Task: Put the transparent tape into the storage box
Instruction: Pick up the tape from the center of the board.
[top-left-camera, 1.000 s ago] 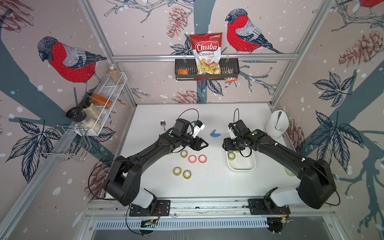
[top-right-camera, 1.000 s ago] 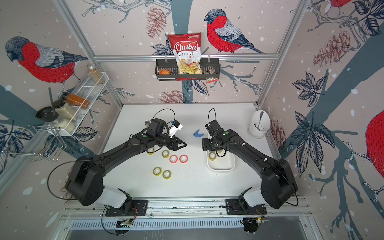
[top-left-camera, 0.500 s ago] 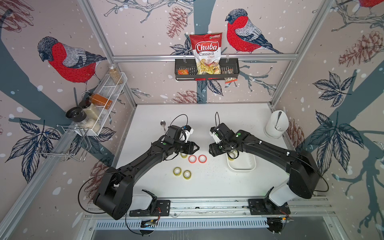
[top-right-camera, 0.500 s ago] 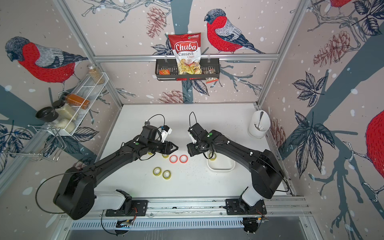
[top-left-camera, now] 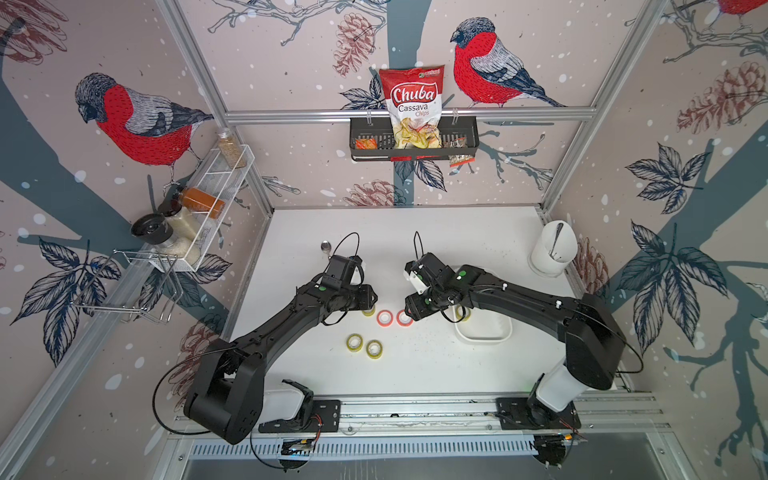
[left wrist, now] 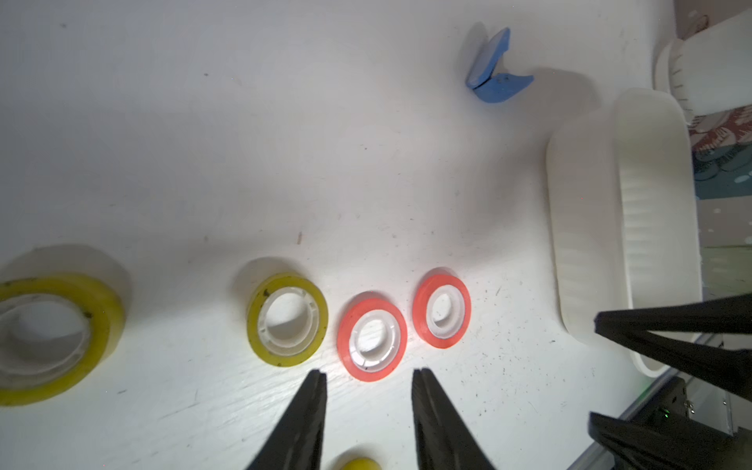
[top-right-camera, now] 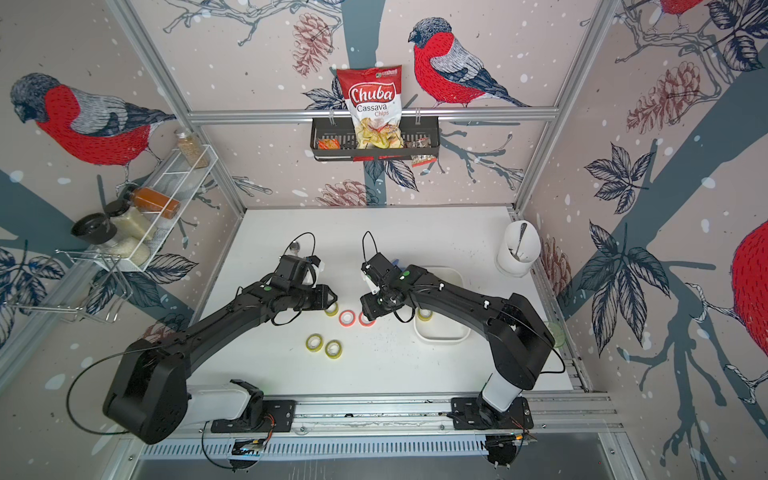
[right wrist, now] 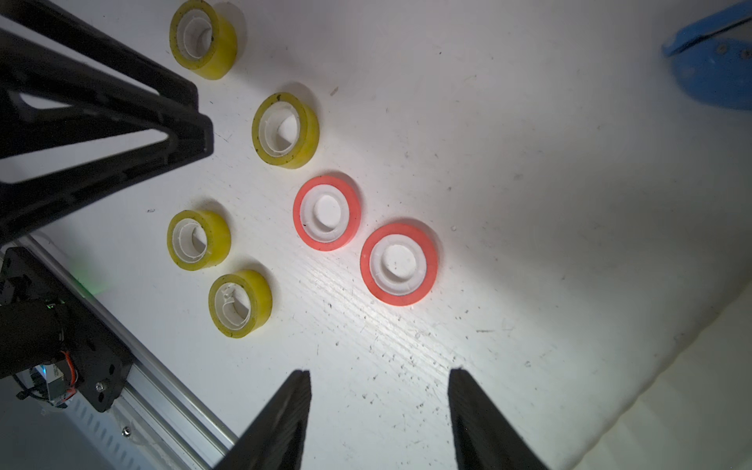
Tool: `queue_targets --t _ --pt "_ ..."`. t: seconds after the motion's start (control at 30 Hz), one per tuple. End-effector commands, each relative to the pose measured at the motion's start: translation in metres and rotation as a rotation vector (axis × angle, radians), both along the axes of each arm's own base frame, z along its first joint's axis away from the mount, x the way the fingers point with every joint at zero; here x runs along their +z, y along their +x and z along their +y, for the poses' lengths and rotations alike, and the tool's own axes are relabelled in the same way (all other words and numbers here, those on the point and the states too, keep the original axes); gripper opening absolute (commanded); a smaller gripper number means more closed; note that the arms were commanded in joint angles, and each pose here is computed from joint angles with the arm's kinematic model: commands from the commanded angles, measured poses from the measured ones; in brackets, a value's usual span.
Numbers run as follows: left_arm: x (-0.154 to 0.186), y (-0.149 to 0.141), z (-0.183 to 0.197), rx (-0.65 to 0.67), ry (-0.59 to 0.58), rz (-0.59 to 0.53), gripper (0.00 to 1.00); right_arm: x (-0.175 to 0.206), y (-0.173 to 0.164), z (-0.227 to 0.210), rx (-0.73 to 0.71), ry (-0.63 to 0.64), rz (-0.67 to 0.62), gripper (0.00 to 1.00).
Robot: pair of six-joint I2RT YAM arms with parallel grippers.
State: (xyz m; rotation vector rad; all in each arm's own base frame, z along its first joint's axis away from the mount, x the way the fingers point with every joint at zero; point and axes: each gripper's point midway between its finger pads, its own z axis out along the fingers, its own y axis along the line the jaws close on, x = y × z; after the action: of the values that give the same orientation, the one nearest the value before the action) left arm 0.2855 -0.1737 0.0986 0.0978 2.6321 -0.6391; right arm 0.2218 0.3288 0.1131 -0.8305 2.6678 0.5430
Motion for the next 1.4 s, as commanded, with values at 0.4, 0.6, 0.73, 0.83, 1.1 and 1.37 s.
queue_targets --t 0.4,0.6,0.73,0.83,1.1,1.37 --pt "-0.036 -0.006 0.039 0.146 0.182 0.093 0.42 -0.005 0.007 -0.003 -0.025 0.032 0.017 0.59" --pt "-0.039 -0.005 0.040 0.151 0.191 0.104 0.41 -0.009 0.004 -0.004 -0.031 0.041 0.031 0.59" --pt "-0.037 -0.003 0.041 0.155 0.197 0.099 0.42 -0.010 0.005 -0.004 -0.032 0.046 0.034 0.59" --pt "-0.036 -0.002 0.043 0.158 0.214 0.100 0.44 -0.011 0.004 -0.004 -0.033 0.051 0.035 0.59" --pt "-0.042 -0.004 0.046 0.170 0.226 0.106 0.43 -0.007 0.003 -0.002 -0.047 0.071 0.043 0.59" --pt "-0.046 0.002 0.040 0.161 0.201 0.098 0.40 -0.009 0.001 -0.005 -0.054 0.069 0.048 0.59"
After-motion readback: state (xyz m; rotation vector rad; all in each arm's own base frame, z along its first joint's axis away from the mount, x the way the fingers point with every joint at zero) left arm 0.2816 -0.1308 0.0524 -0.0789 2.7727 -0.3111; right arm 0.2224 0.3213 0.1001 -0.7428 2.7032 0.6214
